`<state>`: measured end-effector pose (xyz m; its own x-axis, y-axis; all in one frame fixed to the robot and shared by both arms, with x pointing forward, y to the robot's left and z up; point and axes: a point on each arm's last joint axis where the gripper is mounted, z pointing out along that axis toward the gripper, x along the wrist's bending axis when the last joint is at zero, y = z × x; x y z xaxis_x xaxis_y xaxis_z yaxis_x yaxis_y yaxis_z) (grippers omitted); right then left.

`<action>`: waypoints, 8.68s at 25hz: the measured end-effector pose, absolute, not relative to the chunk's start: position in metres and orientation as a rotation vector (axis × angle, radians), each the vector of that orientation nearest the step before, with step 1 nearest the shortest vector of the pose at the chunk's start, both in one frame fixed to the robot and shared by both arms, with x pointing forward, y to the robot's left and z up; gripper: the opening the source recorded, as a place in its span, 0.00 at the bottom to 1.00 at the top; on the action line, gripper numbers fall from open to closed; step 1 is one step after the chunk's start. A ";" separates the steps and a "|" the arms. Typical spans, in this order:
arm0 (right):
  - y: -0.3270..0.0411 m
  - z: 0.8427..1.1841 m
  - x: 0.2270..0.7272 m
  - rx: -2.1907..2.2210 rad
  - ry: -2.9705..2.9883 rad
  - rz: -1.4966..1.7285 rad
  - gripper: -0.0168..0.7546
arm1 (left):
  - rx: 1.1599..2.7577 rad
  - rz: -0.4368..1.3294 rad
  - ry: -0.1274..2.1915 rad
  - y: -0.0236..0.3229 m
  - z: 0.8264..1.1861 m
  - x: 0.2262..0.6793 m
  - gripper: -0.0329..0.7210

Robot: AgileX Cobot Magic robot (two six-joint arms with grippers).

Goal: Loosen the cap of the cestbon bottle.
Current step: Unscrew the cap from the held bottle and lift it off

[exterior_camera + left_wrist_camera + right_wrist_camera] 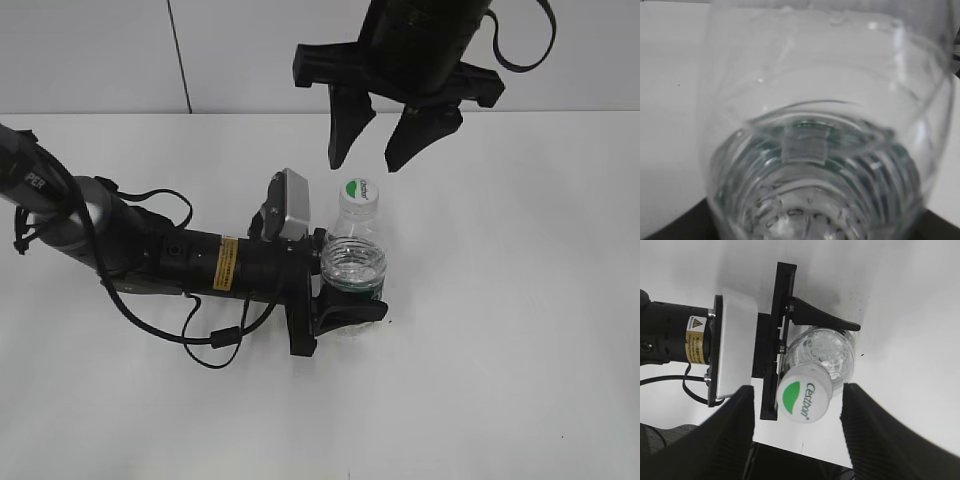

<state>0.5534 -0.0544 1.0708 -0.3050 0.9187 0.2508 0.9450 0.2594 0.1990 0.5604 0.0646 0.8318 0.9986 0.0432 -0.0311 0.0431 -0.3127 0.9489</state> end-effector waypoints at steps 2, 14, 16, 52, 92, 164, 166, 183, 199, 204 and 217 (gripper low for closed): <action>-0.054 1.071 0.553 -1.848 -2.371 -0.477 0.57 | 1.889 0.001 0.063 0.065 0.832 0.561 0.58; -0.055 1.063 0.550 -1.882 -2.324 -0.431 0.57 | 1.888 0.001 0.065 0.065 0.832 0.561 0.58; -0.056 1.063 0.550 -1.886 -2.330 -0.429 0.57 | 1.888 0.001 0.065 0.065 0.832 0.561 0.58; -0.051 1.043 0.556 -1.885 -2.315 -0.355 0.51 | 1.887 0.002 0.068 0.065 0.832 0.561 0.58; -0.050 1.043 0.556 -0.326 -3.105 -0.438 0.40 | 1.895 -0.001 0.048 0.065 0.831 0.560 0.58; -0.047 1.055 0.552 0.935 -3.097 -0.503 0.59 | 1.881 -0.028 0.008 0.066 0.833 0.557 0.58; -0.049 1.064 0.549 0.811 -3.132 -0.535 0.59 | 1.881 -0.028 0.008 0.066 0.833 0.557 0.58; -0.059 1.147 0.554 -1.098 -3.023 -0.824 0.59 | 1.882 -0.029 0.005 0.066 0.833 0.557 0.58; -0.059 1.101 0.546 -1.807 -2.417 -0.600 0.60 | 1.881 -0.030 0.003 0.066 0.833 0.556 0.58; -0.060 1.082 0.540 -1.817 -2.361 -0.505 0.60 | 1.881 -0.031 0.002 0.066 0.833 0.556 0.58; -0.063 1.073 0.542 -1.894 -2.331 -0.446 0.60 | 1.881 -0.031 0.002 0.066 0.833 0.556 0.58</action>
